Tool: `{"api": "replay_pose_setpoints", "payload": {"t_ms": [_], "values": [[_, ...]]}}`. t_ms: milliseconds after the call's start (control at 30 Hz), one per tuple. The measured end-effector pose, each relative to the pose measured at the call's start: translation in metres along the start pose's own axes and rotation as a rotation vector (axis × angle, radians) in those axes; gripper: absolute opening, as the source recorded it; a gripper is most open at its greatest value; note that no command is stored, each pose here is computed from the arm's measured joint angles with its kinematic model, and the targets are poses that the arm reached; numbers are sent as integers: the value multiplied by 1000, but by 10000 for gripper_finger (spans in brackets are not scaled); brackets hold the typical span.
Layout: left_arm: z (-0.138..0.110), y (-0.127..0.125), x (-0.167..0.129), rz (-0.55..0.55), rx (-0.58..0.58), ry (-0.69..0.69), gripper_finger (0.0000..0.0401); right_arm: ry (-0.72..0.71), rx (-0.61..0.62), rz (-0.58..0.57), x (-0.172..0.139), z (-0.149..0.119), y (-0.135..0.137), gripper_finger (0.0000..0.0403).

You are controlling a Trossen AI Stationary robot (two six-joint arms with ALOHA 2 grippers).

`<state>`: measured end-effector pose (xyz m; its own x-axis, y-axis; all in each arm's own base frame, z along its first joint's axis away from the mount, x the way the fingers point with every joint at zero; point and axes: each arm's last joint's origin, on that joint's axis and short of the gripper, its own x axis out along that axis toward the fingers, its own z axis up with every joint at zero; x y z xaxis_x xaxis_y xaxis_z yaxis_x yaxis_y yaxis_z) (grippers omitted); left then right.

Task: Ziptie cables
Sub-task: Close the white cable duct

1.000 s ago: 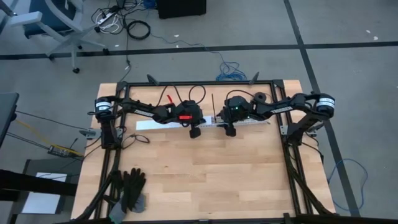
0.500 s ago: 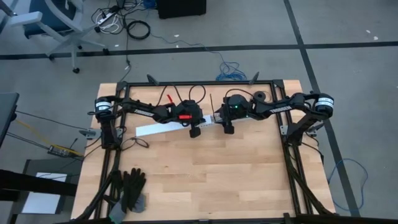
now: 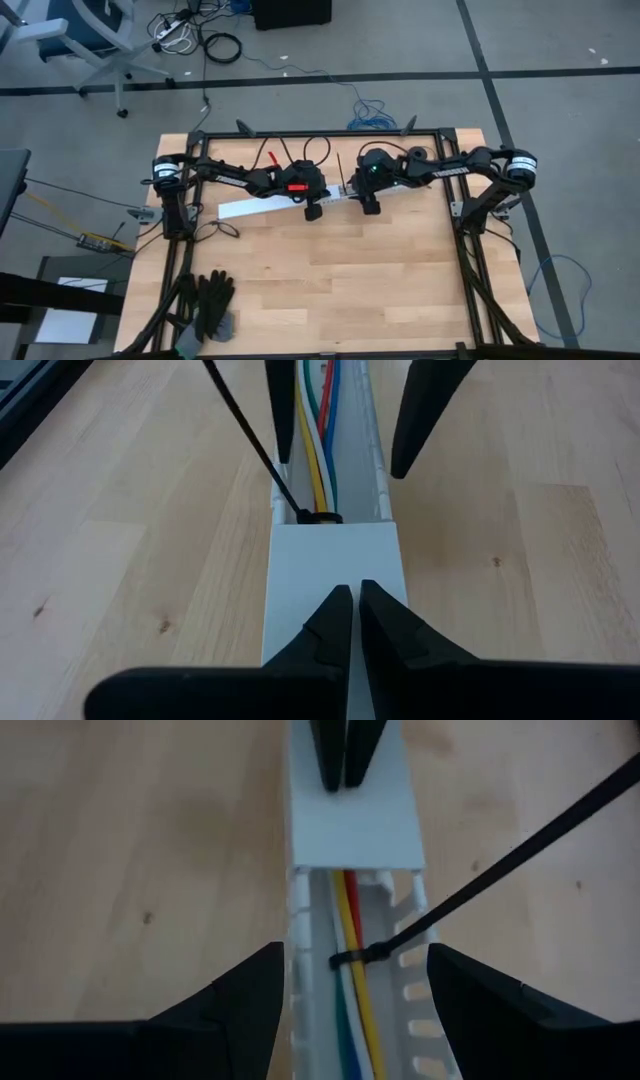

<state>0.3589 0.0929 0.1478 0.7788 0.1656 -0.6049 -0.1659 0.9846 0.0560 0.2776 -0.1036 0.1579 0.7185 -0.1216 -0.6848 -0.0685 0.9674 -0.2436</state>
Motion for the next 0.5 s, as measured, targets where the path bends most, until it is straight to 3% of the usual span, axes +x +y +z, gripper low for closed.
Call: {"api": "replay_pose_setpoints", "payload": {"t_ms": [500], "values": [[0, 0, 0, -5, -5, -1, 0, -82, 84, 21, -2, -1, -14, 244]]}}
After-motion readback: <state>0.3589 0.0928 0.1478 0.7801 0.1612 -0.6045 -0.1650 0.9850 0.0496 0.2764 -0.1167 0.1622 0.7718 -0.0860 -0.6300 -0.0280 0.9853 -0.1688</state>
